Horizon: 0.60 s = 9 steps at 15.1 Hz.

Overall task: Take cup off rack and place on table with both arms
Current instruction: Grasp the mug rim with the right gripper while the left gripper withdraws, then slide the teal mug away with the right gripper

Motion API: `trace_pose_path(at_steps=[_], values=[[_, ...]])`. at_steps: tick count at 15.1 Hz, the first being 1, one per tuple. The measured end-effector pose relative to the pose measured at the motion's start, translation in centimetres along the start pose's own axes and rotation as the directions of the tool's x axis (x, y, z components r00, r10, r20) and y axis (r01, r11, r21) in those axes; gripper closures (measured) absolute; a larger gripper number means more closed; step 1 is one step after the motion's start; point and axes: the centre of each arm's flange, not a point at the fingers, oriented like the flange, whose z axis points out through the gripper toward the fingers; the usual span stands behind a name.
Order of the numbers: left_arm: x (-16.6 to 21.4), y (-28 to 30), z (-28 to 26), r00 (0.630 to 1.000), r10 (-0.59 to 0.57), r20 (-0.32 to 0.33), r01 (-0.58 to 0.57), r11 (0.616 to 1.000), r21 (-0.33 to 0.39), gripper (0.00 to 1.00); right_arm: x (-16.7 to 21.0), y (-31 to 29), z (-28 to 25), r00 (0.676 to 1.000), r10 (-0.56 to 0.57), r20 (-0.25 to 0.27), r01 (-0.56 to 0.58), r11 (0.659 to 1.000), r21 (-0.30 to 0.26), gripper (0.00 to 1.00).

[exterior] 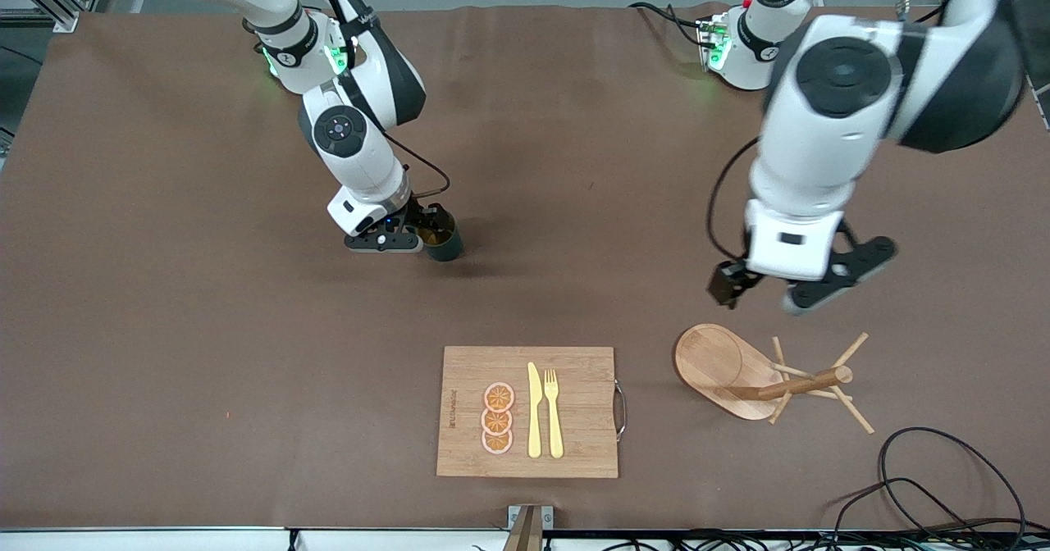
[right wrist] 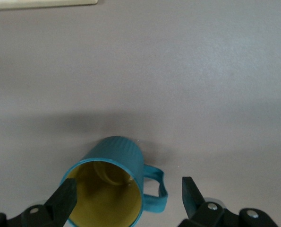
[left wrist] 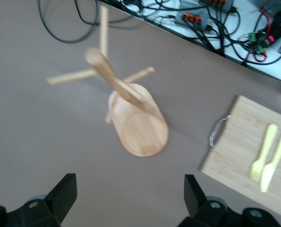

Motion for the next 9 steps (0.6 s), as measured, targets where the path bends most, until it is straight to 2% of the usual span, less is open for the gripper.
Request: trace_pose_path(at_steps=[3, 5, 9], values=[[2.1, -2.7, -0.7, 0.994, 0.105, -0.005, -0.105, 0.994, 0.0, 0.0, 0.0, 0.3, 1.2, 0.998, -0.059, -0.011, 0.059, 0.998, -0.004, 0.01], [2.1, -2.9, -1.1, 0.984, 0.179, -0.005, -0.179, 0.984, -0.001, 0.0, -0.5, 0.8, 2.2, 0.996, -0.087, -0.024, 0.087, 0.996, -0.004, 0.06], [2.8, -5.1, -1.8, 0.968, 0.245, 0.056, -0.244, 0.969, -0.023, 0.0, -1.1, 1.6, 3.6, 0.983, -0.182, -0.017, 0.181, 0.983, -0.017, 0.45]])
